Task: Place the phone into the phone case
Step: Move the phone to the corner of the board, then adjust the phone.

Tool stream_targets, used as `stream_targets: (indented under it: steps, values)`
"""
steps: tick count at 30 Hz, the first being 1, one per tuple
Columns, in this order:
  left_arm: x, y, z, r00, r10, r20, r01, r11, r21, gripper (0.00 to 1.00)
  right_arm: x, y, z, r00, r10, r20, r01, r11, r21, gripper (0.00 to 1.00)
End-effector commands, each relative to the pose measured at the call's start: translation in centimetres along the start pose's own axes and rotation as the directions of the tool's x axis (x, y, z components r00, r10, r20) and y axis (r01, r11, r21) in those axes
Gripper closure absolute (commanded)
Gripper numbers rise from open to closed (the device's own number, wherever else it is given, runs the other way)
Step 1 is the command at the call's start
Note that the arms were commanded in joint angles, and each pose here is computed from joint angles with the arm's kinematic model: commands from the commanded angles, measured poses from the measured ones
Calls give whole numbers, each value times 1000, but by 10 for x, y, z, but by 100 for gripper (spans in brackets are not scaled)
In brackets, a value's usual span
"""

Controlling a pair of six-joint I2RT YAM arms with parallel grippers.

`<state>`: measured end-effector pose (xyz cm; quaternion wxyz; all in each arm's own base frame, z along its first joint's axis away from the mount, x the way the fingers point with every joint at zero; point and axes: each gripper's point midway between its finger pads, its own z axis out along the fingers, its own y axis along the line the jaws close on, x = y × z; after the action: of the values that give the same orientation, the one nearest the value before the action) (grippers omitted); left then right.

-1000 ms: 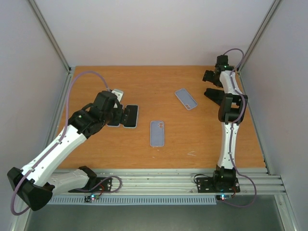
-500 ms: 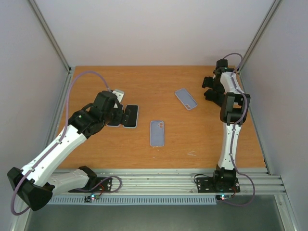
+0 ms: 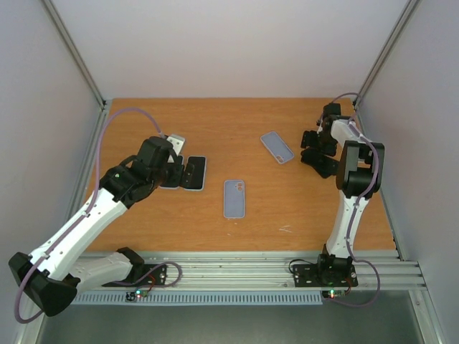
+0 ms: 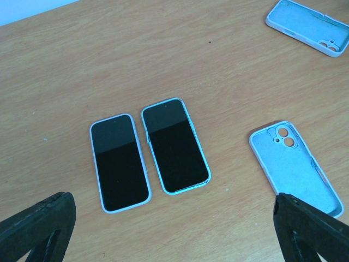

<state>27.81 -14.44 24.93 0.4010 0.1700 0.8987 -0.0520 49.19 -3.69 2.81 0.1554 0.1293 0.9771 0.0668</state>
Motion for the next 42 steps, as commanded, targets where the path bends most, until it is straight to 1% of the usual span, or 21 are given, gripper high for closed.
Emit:
stream_targets:
  steps: [1, 3, 6, 10, 15, 19, 22, 24, 30, 34, 42]
  values:
    - [-8, -3, -4, 999, -9, 44, 7, 1000, 27, 1, 23, -6, 1, 998, -38, -47, 41, 997, 66, 7]
    - [-8, -3, -4, 999, -9, 43, 7, 1000, 31, 1, 24, -9, -3, 998, -56, -37, 60, 992, 112, 7]
    - [-8, -3, -4, 999, -9, 43, 7, 1000, 30, 1, 17, -9, -13, 996, -89, 9, 86, 981, 173, 6]
    - [-8, -1, -5, 999, -9, 45, 9, 1000, 21, 1, 6, 6, -22, 990, -130, 47, 122, 982, 145, 5]
    - [-8, -2, -5, 999, -9, 47, 8, 1000, 22, 1, -1, 24, -22, 982, -179, 59, 171, 978, 122, 5]
    - [-8, -1, -5, 999, -9, 46, 8, 1000, 22, 1, 1, 37, -16, 977, -206, 50, 200, 975, 98, 6]
    - [-8, -2, -4, 999, -7, 43, 6, 1000, 23, 1, 2, 37, -13, 976, -213, 43, 208, 973, 98, 6]
    - [-8, -2, -4, 999, -8, 44, 7, 1000, 24, 1, 10, 56, -10, 970, -241, 33, 239, 969, 59, 6]
    - [-8, -2, -5, 999, -8, 45, 7, 1000, 27, 1, 20, 68, -3, 965, -263, 2, 263, 965, 2, 7]
    - [-8, -2, -5, 999, -8, 47, 7, 1000, 28, 1, 26, 70, 3, 965, -262, -21, 262, 965, -15, 8]
    - [-8, -3, -5, 999, -8, 45, 7, 999, 31, 1, 43, 60, 6, 969, -239, -66, 240, 971, 13, 9]
